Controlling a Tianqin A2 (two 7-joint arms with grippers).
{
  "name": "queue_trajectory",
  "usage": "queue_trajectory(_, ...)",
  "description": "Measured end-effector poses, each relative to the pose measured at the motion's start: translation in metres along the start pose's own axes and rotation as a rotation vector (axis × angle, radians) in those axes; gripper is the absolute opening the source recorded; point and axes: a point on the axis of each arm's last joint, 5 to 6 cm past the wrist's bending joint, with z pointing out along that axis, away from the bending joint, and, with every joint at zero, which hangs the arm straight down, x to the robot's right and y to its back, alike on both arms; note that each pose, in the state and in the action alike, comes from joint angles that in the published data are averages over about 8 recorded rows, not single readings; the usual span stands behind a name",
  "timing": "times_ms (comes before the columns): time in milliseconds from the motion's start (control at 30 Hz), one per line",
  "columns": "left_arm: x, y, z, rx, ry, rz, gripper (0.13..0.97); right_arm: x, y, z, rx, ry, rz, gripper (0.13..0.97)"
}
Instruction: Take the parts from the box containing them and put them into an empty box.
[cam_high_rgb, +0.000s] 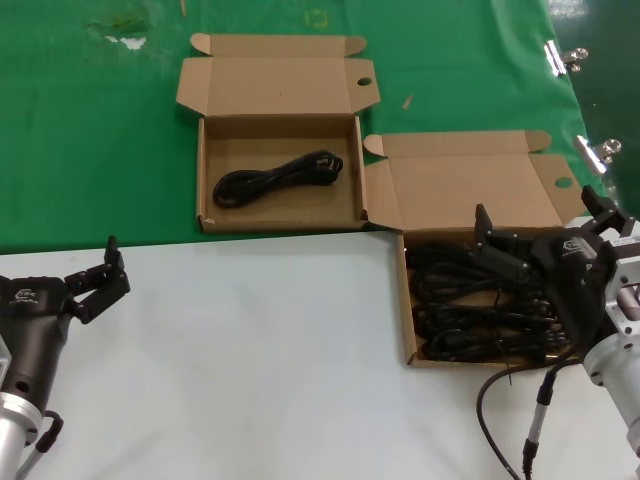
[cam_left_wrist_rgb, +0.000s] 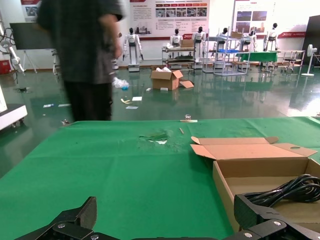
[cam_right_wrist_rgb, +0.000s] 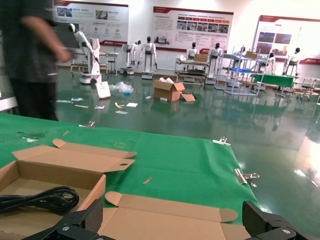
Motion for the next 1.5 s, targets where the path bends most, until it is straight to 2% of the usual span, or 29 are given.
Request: queue_trajectory(1500, 0.0, 0.0, 0.0, 0.0, 0.0, 0.0, 0.966, 0.0, 0.0, 0.0, 0.0, 0.0, 0.0, 0.966)
